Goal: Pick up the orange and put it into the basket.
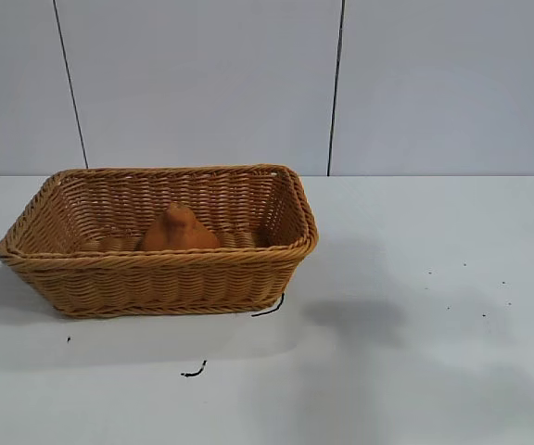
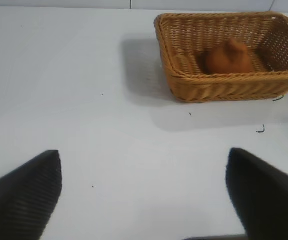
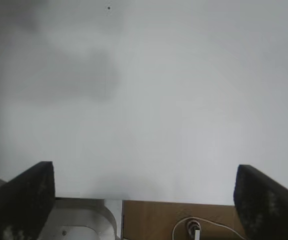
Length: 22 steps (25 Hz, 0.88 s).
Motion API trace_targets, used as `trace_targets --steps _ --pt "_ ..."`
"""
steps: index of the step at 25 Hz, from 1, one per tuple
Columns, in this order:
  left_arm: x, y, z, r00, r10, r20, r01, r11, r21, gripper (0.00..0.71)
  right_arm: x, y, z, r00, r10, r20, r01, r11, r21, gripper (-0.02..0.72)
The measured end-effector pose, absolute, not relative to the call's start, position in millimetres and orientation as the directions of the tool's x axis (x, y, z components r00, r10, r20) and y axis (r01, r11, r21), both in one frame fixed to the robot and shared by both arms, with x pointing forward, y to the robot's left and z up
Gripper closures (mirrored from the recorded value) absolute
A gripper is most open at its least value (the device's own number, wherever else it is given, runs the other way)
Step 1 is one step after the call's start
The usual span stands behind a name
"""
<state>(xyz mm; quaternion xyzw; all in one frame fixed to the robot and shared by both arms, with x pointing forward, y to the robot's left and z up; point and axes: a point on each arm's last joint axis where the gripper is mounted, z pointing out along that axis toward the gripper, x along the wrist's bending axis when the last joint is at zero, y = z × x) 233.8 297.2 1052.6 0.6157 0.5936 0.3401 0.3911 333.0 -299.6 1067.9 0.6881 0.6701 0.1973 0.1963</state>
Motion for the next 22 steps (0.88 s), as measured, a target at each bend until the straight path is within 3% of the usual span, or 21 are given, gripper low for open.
trace_targets --steps 4,7,14,22 --pt "233.8 297.2 1052.6 0.064 0.997 -0.046 0.465 0.011 0.885 0.071 296.1 -299.2 1048.1 0.018 1.0 0.006 0.763 -0.018 0.646 0.008" --pt "233.8 297.2 1052.6 0.064 0.997 -0.046 0.465 0.011 0.885 0.071 279.8 -298.6 1053.8 0.015 1.0 0.012 0.654 -0.019 0.756 0.008" --pt "233.8 297.2 1052.6 0.064 0.997 -0.046 0.465 0.011 0.885 0.071 240.3 -298.1 1057.1 0.011 1.0 0.013 0.445 -0.017 0.895 0.008" --pt "233.7 297.2 1052.4 0.064 0.997 -0.046 0.467 0.01 0.884 0.071 234.5 -298.1 1055.8 0.012 1.0 0.012 0.418 -0.016 0.908 0.008"
